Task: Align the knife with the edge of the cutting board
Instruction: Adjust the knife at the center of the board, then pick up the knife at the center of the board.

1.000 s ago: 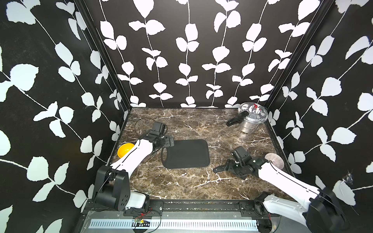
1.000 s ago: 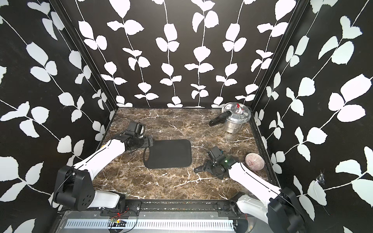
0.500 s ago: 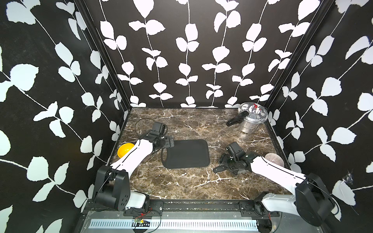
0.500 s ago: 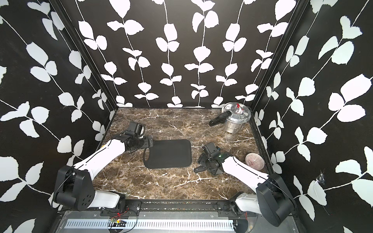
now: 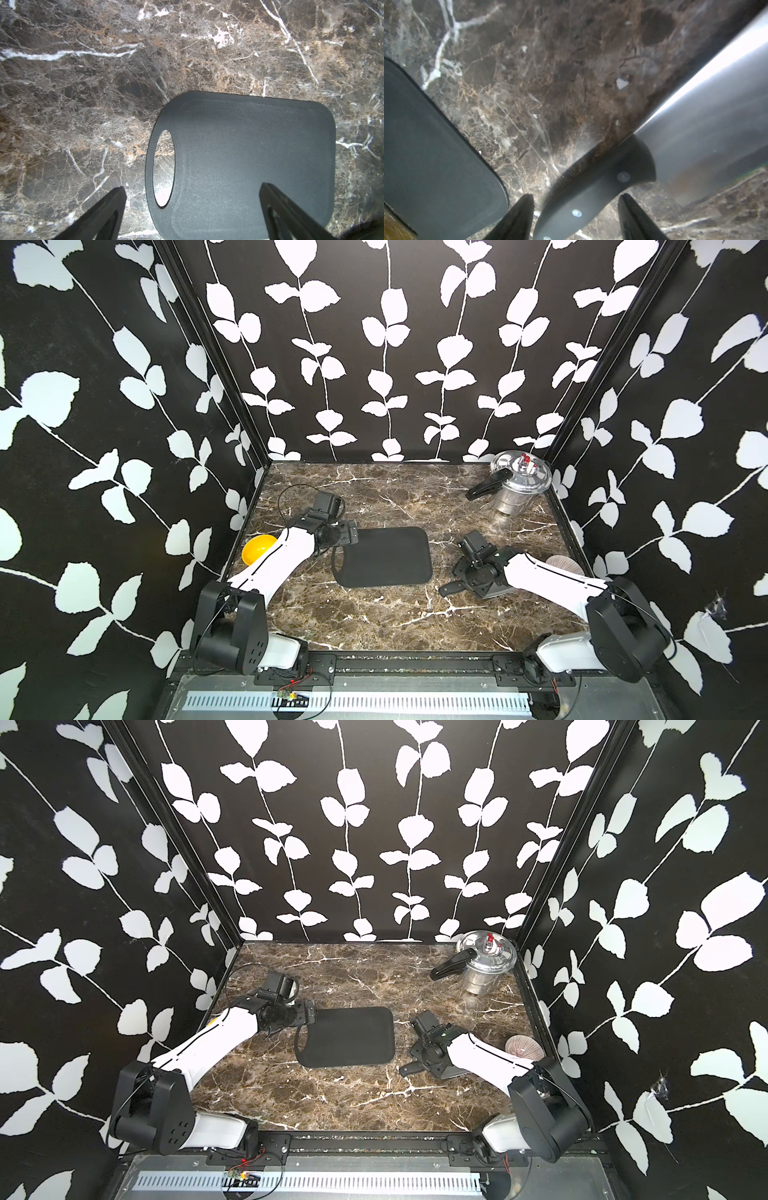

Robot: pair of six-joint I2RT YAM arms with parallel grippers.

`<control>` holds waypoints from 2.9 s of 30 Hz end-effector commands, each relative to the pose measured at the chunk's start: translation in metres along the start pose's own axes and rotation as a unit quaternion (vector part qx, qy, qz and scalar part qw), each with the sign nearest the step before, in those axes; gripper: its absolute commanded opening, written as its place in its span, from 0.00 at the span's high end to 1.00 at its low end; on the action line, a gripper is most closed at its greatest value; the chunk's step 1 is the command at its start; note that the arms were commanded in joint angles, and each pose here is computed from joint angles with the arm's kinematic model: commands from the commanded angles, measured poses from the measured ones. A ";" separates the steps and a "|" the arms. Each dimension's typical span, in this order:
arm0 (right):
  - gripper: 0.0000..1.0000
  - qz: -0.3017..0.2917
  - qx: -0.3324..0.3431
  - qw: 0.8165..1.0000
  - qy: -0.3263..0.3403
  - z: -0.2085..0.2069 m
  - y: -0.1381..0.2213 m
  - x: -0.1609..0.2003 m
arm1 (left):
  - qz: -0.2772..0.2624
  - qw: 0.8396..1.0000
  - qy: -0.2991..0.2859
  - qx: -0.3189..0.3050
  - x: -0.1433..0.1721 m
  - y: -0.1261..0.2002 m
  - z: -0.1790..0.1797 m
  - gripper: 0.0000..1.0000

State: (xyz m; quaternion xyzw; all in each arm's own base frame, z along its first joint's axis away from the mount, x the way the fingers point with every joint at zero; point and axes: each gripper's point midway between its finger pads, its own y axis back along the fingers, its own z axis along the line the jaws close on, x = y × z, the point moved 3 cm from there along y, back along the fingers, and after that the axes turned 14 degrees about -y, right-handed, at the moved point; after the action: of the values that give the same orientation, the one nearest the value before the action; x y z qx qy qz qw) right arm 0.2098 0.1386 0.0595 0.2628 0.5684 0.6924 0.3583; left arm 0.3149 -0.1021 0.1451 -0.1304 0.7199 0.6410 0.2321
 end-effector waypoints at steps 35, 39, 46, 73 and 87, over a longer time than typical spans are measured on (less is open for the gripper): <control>0.48 -0.013 0.016 0.984 0.178 0.026 -0.007 -0.016 | -0.036 0.999 0.002 0.017 0.008 0.022 -0.003 0.02; 0.47 -0.011 0.022 0.985 0.173 0.021 -0.011 -0.015 | -0.035 0.999 0.001 0.010 0.008 0.024 0.000 0.02; 0.48 -0.008 0.033 0.979 0.201 0.029 -0.001 -0.016 | -0.021 1.000 -0.002 0.000 0.006 0.021 0.001 0.01; 0.39 0.067 0.036 0.976 0.204 0.038 -0.010 0.002 | -0.016 0.998 -0.047 -0.041 0.005 0.010 0.013 0.02; 0.39 0.060 0.072 0.972 0.216 0.040 -0.018 -0.001 | 0.006 0.998 -0.041 -0.052 0.014 -0.014 0.016 0.02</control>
State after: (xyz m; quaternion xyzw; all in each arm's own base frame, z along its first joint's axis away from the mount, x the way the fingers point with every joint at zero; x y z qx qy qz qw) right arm 0.2389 0.1602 0.0497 0.1795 0.6574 0.7123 0.1680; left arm 0.3058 -0.0867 0.1183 -0.1024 0.6846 0.6813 0.2379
